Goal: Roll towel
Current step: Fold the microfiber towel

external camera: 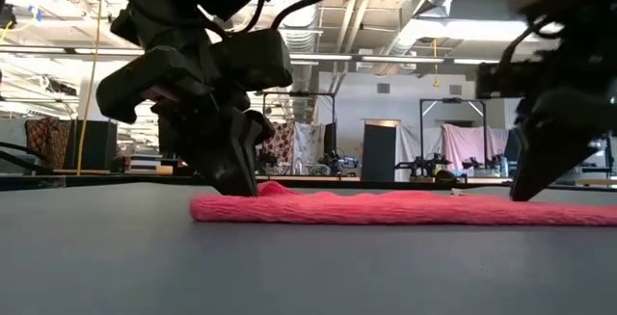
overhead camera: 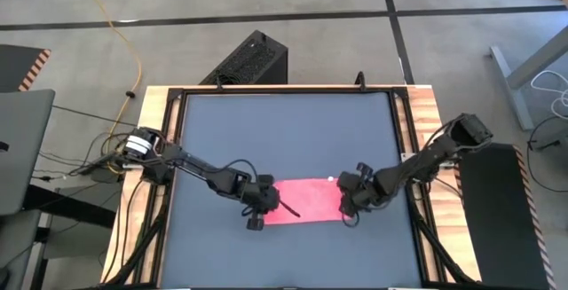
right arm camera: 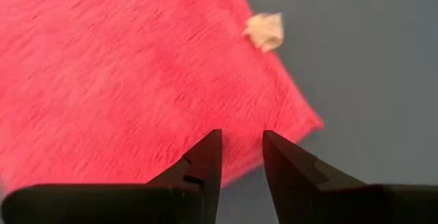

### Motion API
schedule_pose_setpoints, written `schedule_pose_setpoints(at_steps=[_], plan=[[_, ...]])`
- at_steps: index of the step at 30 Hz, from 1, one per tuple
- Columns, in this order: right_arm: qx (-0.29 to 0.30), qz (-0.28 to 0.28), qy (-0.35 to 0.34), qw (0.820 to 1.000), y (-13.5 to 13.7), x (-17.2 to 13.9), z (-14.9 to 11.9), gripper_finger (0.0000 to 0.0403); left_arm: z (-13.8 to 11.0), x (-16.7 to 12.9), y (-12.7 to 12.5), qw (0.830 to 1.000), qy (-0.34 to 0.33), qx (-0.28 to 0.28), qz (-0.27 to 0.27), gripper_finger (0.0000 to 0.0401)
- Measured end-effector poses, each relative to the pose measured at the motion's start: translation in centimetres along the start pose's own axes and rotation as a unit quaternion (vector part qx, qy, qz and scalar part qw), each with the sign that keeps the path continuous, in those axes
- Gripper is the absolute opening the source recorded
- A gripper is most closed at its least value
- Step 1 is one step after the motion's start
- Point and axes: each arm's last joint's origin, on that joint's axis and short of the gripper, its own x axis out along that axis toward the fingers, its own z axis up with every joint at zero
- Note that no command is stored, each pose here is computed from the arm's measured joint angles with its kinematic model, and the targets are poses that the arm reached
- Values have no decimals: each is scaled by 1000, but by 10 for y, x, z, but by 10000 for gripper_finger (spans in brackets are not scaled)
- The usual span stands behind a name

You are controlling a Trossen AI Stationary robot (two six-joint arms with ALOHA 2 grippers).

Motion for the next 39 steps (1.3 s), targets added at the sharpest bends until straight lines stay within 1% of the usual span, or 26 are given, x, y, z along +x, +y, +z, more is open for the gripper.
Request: schedule_pose_setpoints(at_steps=[4,7,10,12,15,17,19,20,21,23,24,25,26,27,28,30,32,34,36,39], plan=[[-3,-12,-19,1000,-16,14,9,128,-3,10,-12,1000,-4,-6,-11,0],[-24,-37,-44,998,-29,22,23,128,-5,13,-24,1000,-7,-17,-21,0],[-54,-60,-82,993,-44,29,43,128,-5,12,-38,999,-18,-24,-36,0],[-71,-70,-111,989,-56,33,59,128,0,11,-48,998,-34,-30,-47,0],[-83,-82,-166,979,-78,36,85,128,5,9,-62,997,-49,-36,-56,0],[-88,-92,-198,972,-92,36,101,128,9,7,-69,996,-66,-39,-37,0],[-78,-95,-215,969,-104,30,117,128,15,4,-73,996,-79,-39,-1,0],[-72,-83,-216,970,-106,25,123,128,17,1,-73,996,-77,-37,22,0],[-65,-54,-215,973,-106,19,128,128,19,-3,-72,996,-69,-32,43,0],[-54,41,-204,977,-99,7,130,128,28,-12,-71,995,-59,-22,73,0],[-50,99,-194,975,-91,4,127,128,31,-17,-70,994,-57,-14,89,0],[-50,145,-183,971,-81,1,122,128,34,-20,-69,993,-58,-3,104,0],[-54,177,-169,968,-68,0,114,128,35,-21,-67,991,-60,10,115,0],[-62,195,-154,967,-54,1,104,128,36,-20,-64,991,-60,21,119,0],[-71,201,-138,967,-38,2,92,128,35,-19,-60,991,-57,29,120,0],[-85,194,-125,969,-8,3,72,128,31,-15,-48,992,-41,31,115,0],[-97,183,-123,971,19,2,50,128,25,-12,-37,994,-27,28,103,0],[-91,171,-132,972,38,-3,33,128,19,-9,-28,995,-8,28,91,0],[-75,154,-127,977,49,-4,19,126,14,-7,-23,997,4,29,68,0],[-55,117,-98,987,51,3,3,119,6,-4,-20,999,21,32,37,0]])
